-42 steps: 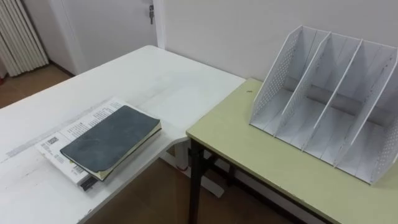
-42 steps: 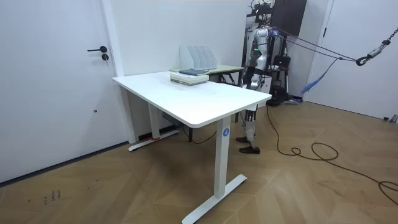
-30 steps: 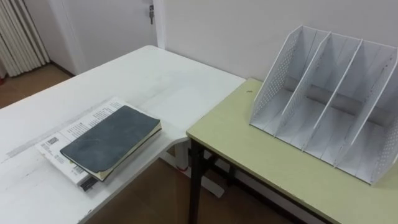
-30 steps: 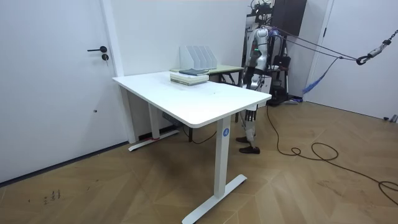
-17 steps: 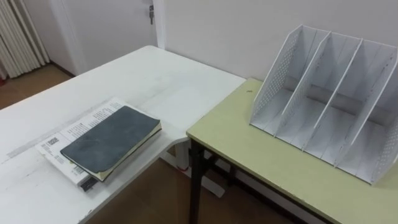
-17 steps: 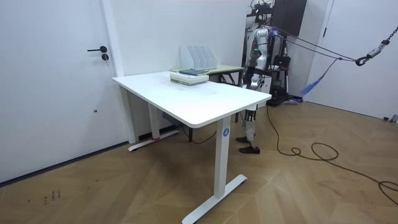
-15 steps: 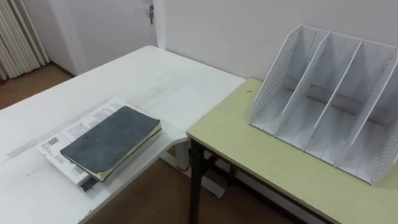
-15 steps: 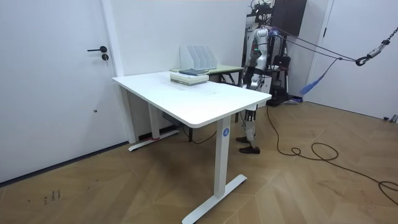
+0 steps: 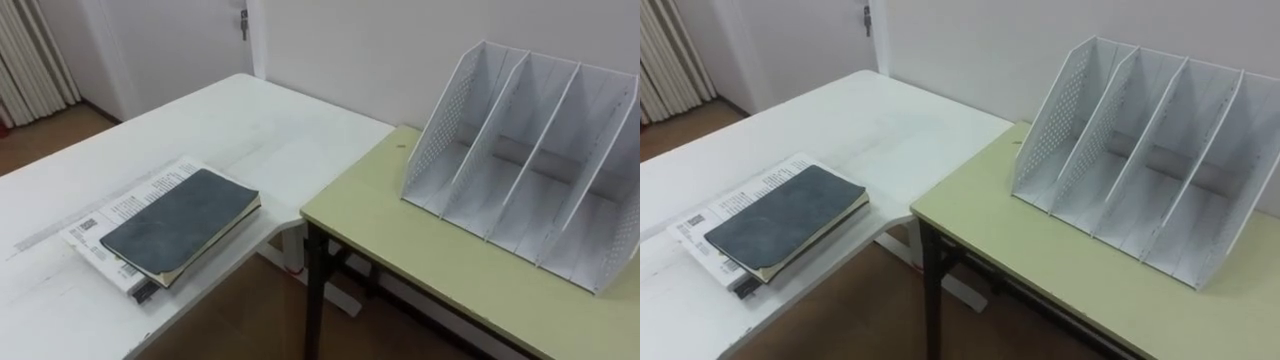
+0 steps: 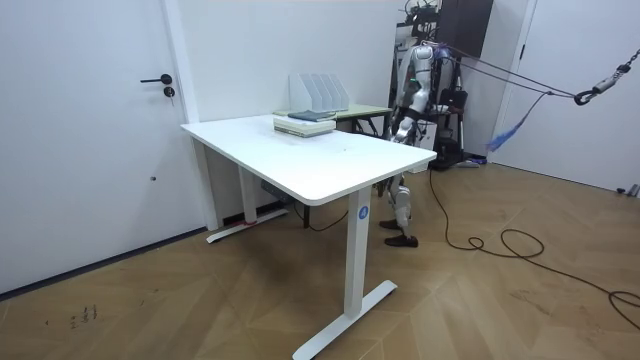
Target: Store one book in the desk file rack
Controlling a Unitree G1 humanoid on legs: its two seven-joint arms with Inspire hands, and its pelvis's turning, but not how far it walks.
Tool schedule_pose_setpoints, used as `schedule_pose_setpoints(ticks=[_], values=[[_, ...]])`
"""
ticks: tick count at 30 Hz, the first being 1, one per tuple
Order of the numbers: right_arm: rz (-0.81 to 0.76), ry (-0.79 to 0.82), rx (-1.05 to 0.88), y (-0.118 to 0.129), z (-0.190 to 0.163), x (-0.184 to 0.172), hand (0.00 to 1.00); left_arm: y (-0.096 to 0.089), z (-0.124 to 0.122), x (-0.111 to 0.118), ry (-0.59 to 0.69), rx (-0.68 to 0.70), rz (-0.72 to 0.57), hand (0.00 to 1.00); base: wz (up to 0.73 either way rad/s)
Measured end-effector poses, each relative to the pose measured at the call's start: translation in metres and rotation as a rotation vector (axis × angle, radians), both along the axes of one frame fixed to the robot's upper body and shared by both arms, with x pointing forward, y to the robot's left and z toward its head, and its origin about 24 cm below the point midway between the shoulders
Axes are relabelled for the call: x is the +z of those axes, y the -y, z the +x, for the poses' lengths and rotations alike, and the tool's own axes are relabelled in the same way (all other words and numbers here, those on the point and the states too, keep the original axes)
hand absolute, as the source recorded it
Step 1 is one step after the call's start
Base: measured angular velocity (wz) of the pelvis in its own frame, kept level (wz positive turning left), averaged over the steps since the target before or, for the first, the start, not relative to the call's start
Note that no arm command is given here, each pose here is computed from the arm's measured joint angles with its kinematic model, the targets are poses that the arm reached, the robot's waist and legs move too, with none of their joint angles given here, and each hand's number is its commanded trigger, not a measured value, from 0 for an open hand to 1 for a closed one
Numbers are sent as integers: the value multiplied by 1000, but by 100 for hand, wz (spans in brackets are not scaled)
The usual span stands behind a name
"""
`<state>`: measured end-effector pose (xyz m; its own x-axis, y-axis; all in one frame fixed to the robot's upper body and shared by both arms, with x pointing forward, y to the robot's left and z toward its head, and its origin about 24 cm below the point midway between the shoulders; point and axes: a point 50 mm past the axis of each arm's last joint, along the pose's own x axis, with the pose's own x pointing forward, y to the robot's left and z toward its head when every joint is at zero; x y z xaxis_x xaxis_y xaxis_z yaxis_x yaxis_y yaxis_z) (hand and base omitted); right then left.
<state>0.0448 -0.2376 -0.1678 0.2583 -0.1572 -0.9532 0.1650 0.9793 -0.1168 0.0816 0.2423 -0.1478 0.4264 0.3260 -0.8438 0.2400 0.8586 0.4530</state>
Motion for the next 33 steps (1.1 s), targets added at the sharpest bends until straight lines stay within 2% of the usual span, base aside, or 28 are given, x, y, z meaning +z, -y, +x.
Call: schedule_pose_setpoints(ticks=[5, 9, 13, 18, 25, 27, 30, 33], values=[[9, 19, 22, 3, 4, 1, 0, 7, 39, 18, 154, -147, 78, 0, 0], [-7, 44, 57, 7, 11, 4, 0, 26, 67, 36, 297, -322, 115, 0, -2], [-16, 53, 87, 6, 15, 4, 0, 47, 85, 50, 395, -458, 144, 0, -2], [-24, 67, 160, 4, 23, 5, 0, 77, 110, 86, 594, -698, 224, 0, -1], [-29, 72, 181, 2, 26, 5, 0, 98, 119, 115, 756, -901, 320, 0, 0], [-31, 70, 197, 2, 28, 5, 0, 111, 123, 139, 877, -966, 344, 0, 2], [-47, 68, 230, 4, 29, 6, 0, 120, 130, 157, 980, -1007, 363, 0, 0], [-56, 68, 240, 4, 30, 6, 0, 121, 133, 164, 1031, -1014, 401, 0, 0]])
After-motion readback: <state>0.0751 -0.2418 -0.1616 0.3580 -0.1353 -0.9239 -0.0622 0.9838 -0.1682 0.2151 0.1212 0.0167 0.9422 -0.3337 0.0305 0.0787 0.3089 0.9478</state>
